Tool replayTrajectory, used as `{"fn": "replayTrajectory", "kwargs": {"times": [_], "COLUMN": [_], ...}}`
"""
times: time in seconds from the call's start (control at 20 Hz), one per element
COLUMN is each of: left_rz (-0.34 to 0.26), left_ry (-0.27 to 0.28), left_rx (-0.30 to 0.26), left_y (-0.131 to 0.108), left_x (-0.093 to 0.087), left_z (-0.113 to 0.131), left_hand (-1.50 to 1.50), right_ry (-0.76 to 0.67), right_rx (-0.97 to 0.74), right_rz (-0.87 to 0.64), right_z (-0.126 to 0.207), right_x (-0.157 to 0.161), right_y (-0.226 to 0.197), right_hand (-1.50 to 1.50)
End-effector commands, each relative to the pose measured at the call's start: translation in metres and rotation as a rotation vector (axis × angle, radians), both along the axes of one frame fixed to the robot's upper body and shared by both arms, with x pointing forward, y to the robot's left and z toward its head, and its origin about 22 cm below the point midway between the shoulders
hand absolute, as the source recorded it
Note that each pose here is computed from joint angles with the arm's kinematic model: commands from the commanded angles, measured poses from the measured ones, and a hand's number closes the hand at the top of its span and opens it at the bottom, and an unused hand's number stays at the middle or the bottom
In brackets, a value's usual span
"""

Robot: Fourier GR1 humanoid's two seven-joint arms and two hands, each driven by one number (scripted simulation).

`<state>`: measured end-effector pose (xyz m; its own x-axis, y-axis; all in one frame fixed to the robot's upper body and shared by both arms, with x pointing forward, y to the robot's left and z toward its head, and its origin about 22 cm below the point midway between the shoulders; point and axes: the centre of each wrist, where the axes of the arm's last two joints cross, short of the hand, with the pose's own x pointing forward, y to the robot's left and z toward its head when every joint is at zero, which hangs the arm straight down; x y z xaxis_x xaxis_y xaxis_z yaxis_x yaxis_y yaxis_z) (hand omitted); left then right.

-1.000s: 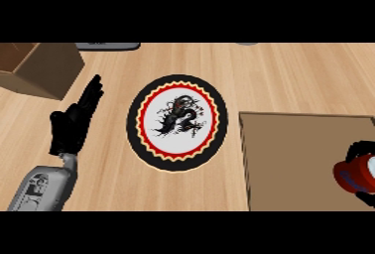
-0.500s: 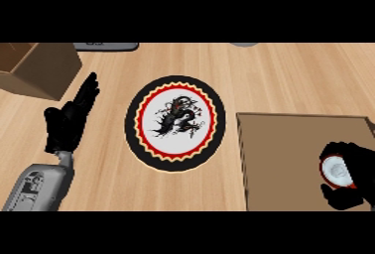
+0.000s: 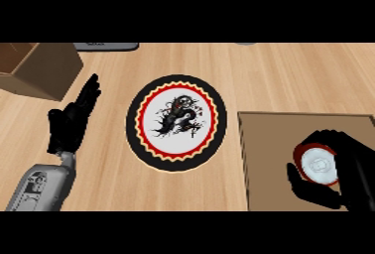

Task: Pick the can from the tray and place it in the plate

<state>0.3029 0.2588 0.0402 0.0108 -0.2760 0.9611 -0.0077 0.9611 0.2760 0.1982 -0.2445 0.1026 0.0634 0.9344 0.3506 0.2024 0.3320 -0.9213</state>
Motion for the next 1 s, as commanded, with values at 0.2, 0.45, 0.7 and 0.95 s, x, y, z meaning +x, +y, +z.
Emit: {"fn": "replayTrajectory", "kwargs": {"times": [0.2,0.45,0.7,0.95], "left_rz": [-0.014,-0.019,-0.028,-0.023], "left_ry": [-0.002,0.002,-0.009,-0.017], "left_rx": [-0.008,0.01,0.004,-0.002], "left_y": [0.002,0.004,-0.003,-0.005], "left_x": [0.005,0.001,-0.009,0.006], "left_z": [0.007,-0.009,0.001,0.009], "left_hand": [0.0,0.0,0.0,0.0], "right_ry": [-0.162,-0.084,-0.024,0.005], "right_rx": [0.096,0.17,0.194,0.207], "right_rz": [0.222,0.263,0.275,0.293], "right_z": [0.048,0.055,0.044,0.031], "right_x": [-0.003,0.037,0.073,0.106], "right_y": [0.058,0.11,0.154,0.202], "right_hand": [1.5,1.5,1.5,1.5]}}
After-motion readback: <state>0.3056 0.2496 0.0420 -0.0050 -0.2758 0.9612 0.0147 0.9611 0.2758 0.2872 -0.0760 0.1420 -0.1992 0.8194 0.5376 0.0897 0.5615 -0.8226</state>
